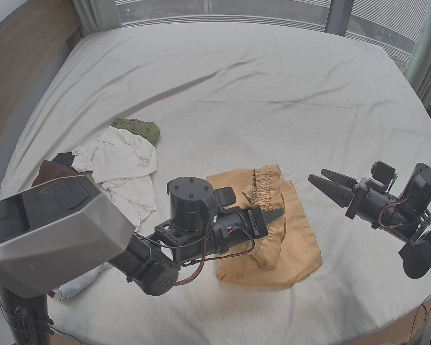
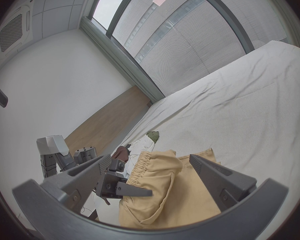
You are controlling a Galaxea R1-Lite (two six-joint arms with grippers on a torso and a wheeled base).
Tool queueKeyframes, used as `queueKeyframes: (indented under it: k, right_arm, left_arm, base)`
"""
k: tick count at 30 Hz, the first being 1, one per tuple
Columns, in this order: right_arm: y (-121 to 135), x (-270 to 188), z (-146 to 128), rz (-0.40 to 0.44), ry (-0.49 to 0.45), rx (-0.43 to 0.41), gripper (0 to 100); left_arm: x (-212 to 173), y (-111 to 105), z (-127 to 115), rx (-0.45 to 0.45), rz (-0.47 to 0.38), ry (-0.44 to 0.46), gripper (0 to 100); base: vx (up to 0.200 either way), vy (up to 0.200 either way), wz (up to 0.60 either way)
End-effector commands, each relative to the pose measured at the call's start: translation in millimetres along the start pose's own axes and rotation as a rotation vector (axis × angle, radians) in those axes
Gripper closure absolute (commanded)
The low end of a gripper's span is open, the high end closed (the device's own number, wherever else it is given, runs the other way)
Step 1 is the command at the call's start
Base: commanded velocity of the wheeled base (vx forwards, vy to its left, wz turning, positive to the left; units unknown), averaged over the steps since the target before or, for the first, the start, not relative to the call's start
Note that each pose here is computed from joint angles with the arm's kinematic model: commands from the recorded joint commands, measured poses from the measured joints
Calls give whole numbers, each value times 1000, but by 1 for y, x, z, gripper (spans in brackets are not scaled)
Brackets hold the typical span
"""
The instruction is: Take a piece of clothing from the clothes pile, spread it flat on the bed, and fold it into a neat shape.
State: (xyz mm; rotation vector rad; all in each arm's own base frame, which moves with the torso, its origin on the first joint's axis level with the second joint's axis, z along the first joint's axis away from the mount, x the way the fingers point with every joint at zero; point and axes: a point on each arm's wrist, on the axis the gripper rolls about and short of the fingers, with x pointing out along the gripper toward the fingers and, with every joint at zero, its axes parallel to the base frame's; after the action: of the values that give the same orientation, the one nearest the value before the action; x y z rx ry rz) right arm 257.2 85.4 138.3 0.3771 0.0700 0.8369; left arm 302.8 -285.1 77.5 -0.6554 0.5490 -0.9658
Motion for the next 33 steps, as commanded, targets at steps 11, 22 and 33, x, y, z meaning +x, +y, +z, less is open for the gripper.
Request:
queueKeyframes:
  k: [11,22,33]
  right_arm:
    - [0,0,0,1,0,-1,0]
    - [1,-1,-5,-2,22,12,0]
    - [7,0,-17,13,69,32,0]
  left_arm:
    - [7,10,-5,-1,15,11,0]
    - [-32,-5,10,56,78,-49,0]
    - [-134,-3,42,189,227,-165,0]
  base:
    - [0,0,0]
    - [0,0,0]
    - [0,0,0]
